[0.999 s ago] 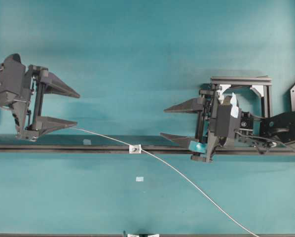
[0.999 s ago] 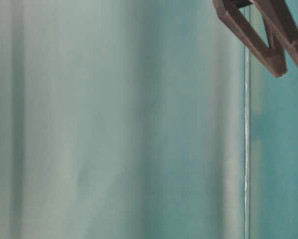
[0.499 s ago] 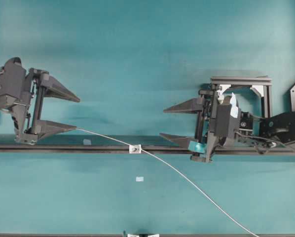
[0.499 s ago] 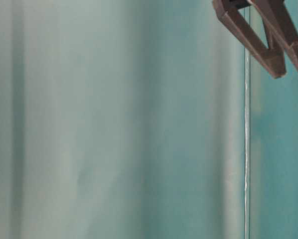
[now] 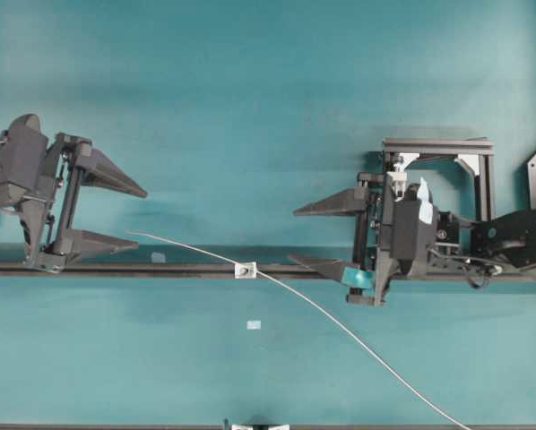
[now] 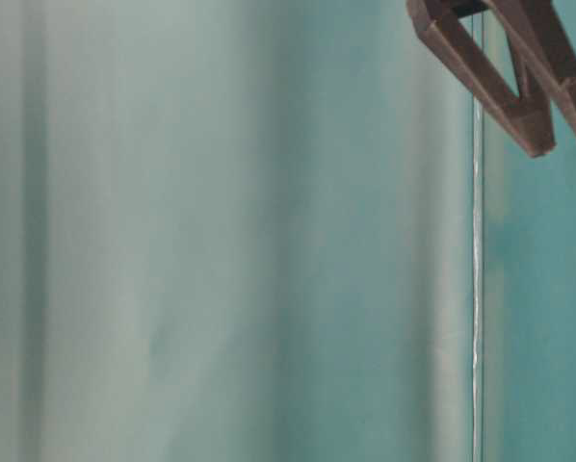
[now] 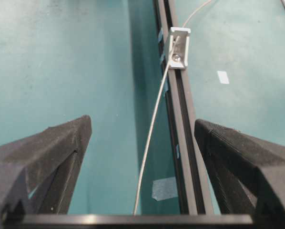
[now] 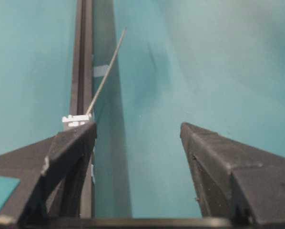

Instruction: Insert the wire through the hole in the metal fitting marked with a red label. (retake)

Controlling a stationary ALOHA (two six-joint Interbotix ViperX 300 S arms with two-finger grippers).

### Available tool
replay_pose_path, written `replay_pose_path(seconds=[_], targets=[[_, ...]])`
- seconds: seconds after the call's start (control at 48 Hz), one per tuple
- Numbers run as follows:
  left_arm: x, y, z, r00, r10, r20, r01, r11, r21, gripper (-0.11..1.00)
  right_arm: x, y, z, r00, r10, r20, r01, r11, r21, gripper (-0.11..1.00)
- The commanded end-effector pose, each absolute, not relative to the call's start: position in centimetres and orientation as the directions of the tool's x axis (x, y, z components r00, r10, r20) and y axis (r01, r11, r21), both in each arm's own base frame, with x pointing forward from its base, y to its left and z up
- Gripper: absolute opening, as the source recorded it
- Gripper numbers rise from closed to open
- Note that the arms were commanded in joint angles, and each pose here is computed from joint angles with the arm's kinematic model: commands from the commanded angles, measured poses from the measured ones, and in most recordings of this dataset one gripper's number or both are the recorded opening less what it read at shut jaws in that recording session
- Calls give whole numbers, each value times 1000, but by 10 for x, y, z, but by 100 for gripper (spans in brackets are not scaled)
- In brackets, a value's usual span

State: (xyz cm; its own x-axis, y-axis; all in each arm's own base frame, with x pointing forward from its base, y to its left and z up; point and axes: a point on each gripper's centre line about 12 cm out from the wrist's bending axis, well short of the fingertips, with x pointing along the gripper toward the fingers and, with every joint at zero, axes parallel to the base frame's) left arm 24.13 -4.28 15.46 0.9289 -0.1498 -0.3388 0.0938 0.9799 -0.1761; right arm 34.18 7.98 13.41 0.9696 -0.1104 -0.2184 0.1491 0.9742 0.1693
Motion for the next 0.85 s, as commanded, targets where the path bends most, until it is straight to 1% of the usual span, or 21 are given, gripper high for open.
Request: replay_pose_path(seconds=[0.0, 0.187, 0.479, 0.832], targets=[[246, -45, 162, 938, -157, -310, 105, 979, -178, 79, 346, 83, 149, 979, -103, -175, 137, 972, 192, 78], [247, -45, 163, 939, -157, -307, 105, 978, -179, 79, 346, 83, 151, 980, -103, -170, 136, 972, 193, 78], [248, -45, 167, 943, -157, -294, 108, 978, -179, 79, 339, 80, 165, 985, -101, -138, 128, 971, 202, 78], [246, -44, 176, 953, -158, -260, 114, 977, -178, 79, 336, 79, 167, 986, -101, -135, 127, 971, 204, 78]])
